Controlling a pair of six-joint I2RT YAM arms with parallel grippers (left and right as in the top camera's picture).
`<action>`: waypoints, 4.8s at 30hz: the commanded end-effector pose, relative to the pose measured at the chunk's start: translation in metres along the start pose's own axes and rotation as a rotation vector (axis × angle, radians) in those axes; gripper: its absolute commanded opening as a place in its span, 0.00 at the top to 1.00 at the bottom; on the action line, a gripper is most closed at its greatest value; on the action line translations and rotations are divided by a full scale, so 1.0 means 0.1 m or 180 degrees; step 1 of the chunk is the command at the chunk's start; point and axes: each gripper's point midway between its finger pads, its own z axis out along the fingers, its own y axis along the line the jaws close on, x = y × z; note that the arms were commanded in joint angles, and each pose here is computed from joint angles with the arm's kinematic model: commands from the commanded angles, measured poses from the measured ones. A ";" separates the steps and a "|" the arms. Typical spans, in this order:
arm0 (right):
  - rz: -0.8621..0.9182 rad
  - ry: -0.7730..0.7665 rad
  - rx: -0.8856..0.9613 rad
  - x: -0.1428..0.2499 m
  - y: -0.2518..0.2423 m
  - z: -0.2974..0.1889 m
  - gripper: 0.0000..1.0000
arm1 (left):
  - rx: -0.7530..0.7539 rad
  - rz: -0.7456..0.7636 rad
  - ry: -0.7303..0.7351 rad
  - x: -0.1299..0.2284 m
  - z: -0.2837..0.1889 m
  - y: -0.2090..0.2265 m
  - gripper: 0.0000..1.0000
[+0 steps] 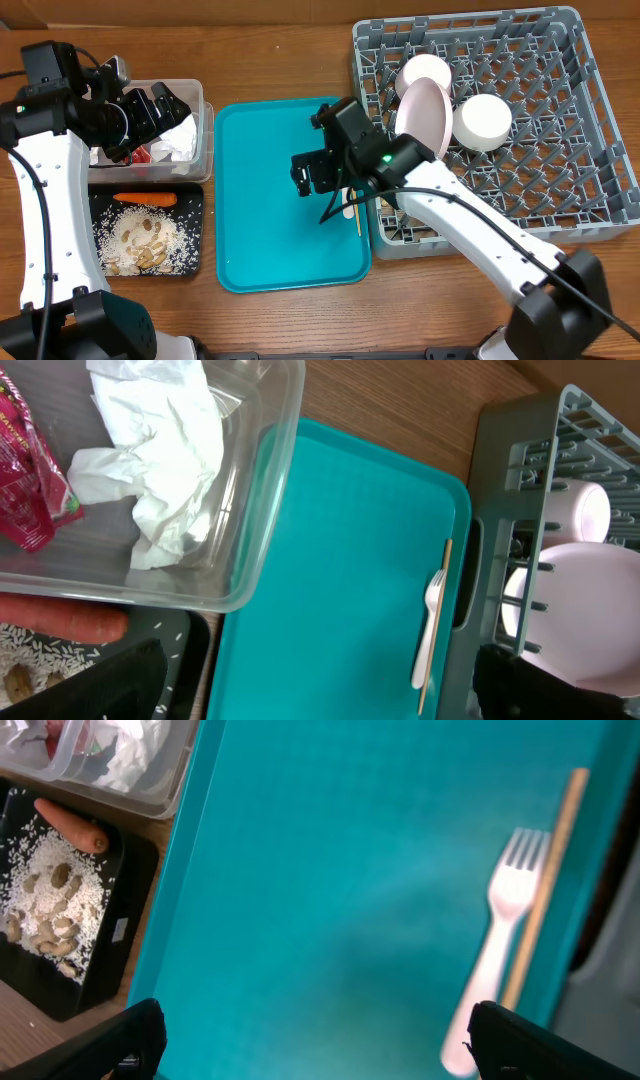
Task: Sort waste into correct bins and load items into the dishwasher
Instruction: 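Lower the right gripper onto the white fork and close on it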
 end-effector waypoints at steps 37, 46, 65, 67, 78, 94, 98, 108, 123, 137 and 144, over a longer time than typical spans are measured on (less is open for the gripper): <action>0.0109 0.0470 0.0935 0.39 -0.71 0.91 0.61 | 0.0004 0.0044 -0.0141 -0.07 -0.13 -0.07 0.00; 0.0086 0.0347 0.1104 0.31 -0.80 0.90 0.60 | 0.0004 0.0044 -0.0141 -0.07 -0.13 -0.07 0.00; 0.0356 0.0306 0.1148 0.24 -1.04 0.92 0.59 | 0.0004 0.0044 -0.0141 -0.07 -0.13 -0.07 0.00; 0.0357 0.0324 0.1156 0.25 -1.05 0.94 0.60 | 0.0004 0.0044 -0.0141 -0.07 -0.13 -0.07 0.00; 0.0355 0.0399 0.1224 0.33 -1.12 1.04 0.61 | 0.0004 0.0044 -0.0141 -0.07 -0.13 -0.07 0.00; 0.0473 0.0511 0.1256 0.28 -1.06 0.92 0.61 | 0.0004 0.0044 -0.0141 -0.07 -0.13 -0.07 0.00; 0.0667 0.0573 0.1159 0.30 -0.98 0.90 0.61 | 0.0004 0.0044 -0.0141 -0.07 -0.13 -0.07 0.00; 0.0806 0.0518 0.1021 0.28 -0.91 1.06 0.61 | 0.0004 0.0044 -0.0141 -0.07 -0.13 -0.07 0.00; 0.0730 0.0540 0.1080 0.35 -0.89 1.22 0.74 | 0.0004 0.0044 -0.0141 -0.07 -0.13 -0.07 0.00; 0.0740 0.0575 0.1041 0.37 -0.87 1.22 0.93 | 0.0004 0.0044 -0.0141 -0.07 -0.13 -0.07 0.00; 0.0743 0.0592 0.0995 0.36 -0.84 1.21 0.96 | 0.0004 0.0044 -0.0141 -0.07 -0.13 -0.07 0.00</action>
